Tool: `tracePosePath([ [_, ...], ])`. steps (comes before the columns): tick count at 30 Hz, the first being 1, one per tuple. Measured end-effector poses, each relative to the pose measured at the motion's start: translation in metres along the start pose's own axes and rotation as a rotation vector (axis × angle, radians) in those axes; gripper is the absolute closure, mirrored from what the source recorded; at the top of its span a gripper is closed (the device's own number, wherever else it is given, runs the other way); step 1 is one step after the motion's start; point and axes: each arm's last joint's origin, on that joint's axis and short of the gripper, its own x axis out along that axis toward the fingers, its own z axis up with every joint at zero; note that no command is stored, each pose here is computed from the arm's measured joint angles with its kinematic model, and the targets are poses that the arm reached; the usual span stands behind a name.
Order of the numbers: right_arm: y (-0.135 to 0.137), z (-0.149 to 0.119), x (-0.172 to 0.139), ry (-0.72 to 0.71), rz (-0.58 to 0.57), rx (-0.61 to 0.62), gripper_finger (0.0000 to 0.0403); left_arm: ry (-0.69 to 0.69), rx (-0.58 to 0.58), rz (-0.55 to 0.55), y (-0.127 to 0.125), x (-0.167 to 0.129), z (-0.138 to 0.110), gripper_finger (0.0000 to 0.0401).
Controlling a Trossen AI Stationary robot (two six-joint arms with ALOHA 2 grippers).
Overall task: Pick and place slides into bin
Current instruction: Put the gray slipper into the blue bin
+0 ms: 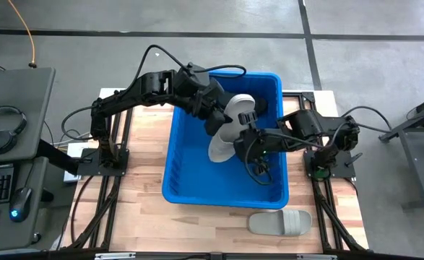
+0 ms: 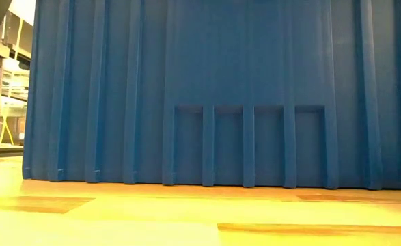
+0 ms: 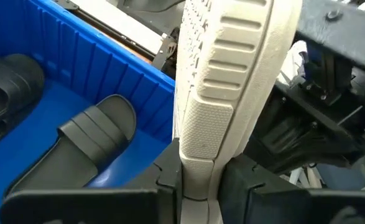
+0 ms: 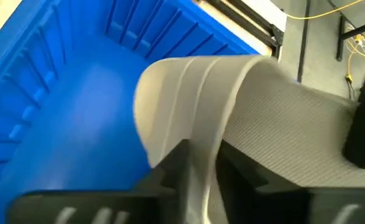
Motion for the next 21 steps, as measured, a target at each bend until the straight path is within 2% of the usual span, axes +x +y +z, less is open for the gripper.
tracePosePath([
  [6, -0.01, 0.003, -0.016, -0.101, -0.085, 0.071, 0.0246, 0.01, 0.003, 0.006, 0.0, 0.0, -0.001, 0.035],
  [10, -0.02, -0.001, -0.04, -0.215, -0.157, 0.174, 0.0206, 0.005, 0.009, 0.047, 0.002, 0.0, -0.002, 0.034],
  [13, -0.028, -0.012, -0.061, -0.26, -0.208, 0.304, 0.0196, -0.018, 0.027, 0.109, 0.004, -0.001, -0.001, 0.0345],
  [16, -0.035, -0.028, -0.088, -0.335, -0.204, 0.439, 0.0198, -0.102, 0.033, 0.149, 0.005, -0.004, 0.005, 0.0354],
  [21, -0.038, -0.041, -0.113, -0.437, -0.184, 0.544, 0.0213, -0.297, 0.047, 0.083, 0.001, -0.019, 0.024, 0.0348],
])
